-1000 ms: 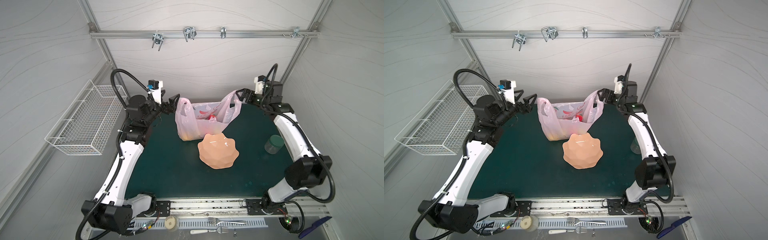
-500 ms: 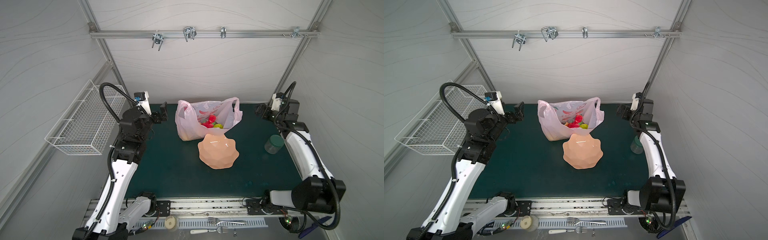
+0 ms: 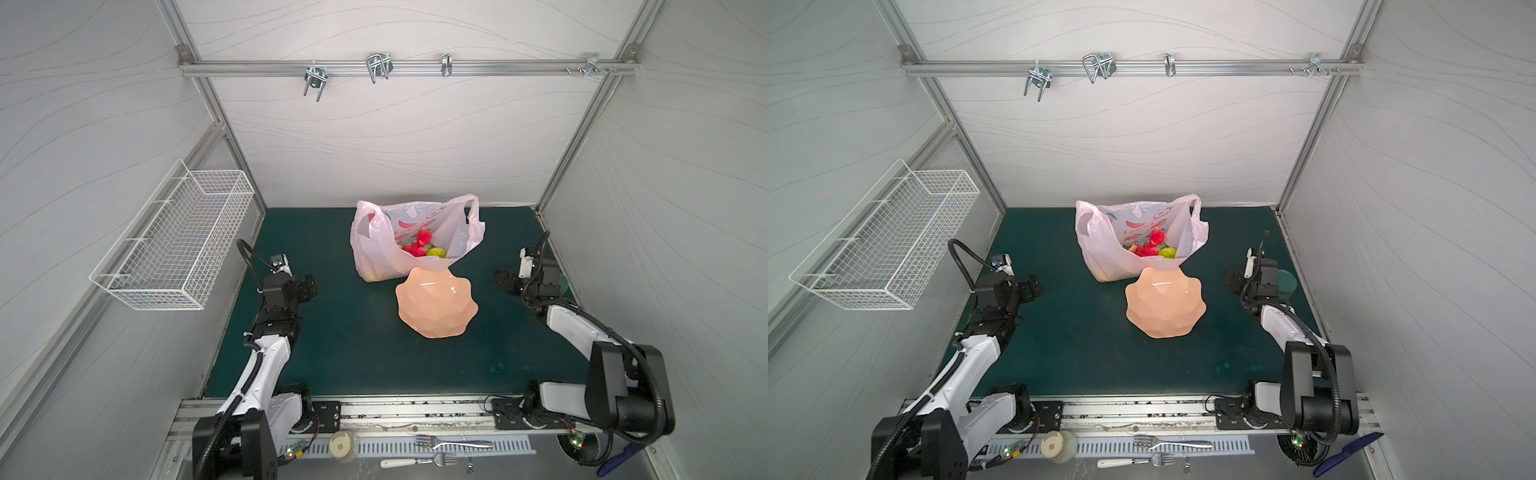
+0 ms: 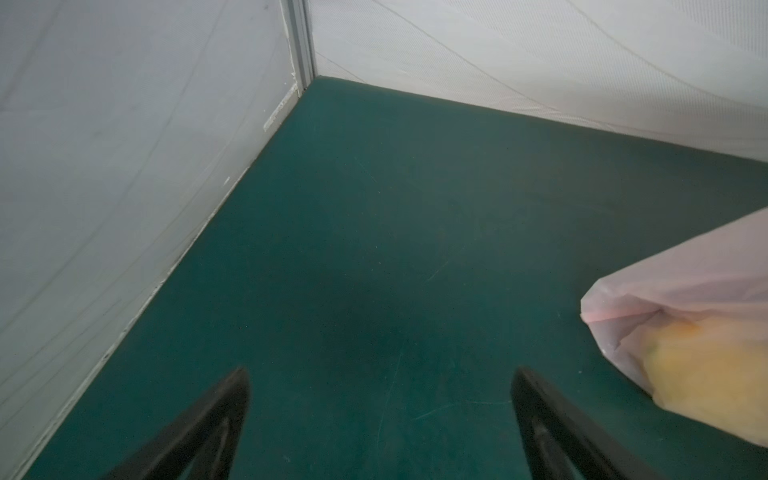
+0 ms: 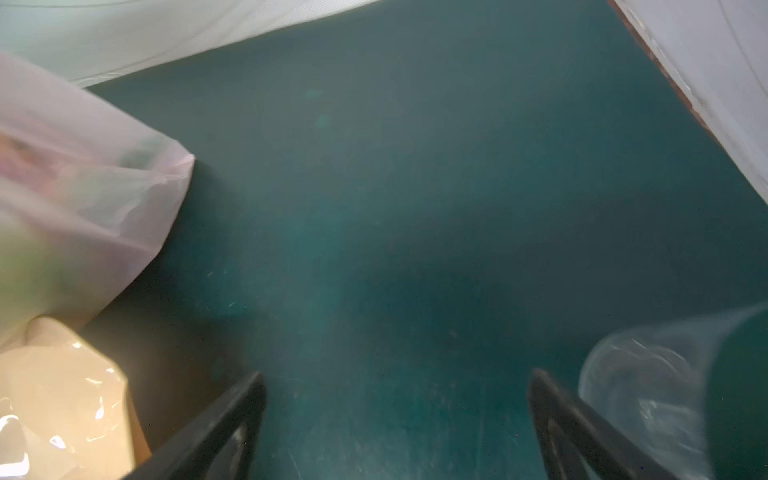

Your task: Place the fruits into the plastic bag

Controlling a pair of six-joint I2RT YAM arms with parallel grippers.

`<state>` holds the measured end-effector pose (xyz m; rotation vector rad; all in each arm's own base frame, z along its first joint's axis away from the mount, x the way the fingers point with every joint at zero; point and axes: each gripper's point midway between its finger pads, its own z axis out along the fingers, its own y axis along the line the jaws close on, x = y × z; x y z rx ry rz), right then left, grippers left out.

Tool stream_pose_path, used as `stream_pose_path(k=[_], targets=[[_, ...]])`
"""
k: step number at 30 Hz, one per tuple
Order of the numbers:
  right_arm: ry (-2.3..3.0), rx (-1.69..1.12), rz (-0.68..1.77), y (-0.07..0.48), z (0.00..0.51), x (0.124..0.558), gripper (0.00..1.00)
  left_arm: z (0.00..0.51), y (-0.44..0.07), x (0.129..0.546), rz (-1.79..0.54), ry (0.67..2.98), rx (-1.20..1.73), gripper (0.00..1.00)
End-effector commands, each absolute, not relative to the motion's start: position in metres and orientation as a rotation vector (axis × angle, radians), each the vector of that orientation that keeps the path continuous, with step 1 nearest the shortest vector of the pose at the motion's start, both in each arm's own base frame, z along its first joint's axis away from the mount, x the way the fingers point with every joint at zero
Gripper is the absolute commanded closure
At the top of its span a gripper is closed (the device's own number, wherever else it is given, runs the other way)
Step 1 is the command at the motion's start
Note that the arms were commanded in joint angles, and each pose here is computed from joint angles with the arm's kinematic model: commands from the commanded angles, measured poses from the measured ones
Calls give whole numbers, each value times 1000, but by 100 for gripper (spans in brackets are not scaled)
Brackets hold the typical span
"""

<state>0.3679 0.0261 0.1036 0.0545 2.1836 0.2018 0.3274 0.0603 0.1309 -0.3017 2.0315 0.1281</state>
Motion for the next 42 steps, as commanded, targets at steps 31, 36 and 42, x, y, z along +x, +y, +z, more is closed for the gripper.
stream_pose_path(k=[31,36,42], targets=[[1979,-11,-1,27,83,401,1,91,21,404,-60,1950,-121,0],[1988,-3,5,26,81,402,1,90,21,403,-57,1952,-123,0],[1975,-6,-9,25,83,400,1,91,20,403,-56,1949,-122,0]])
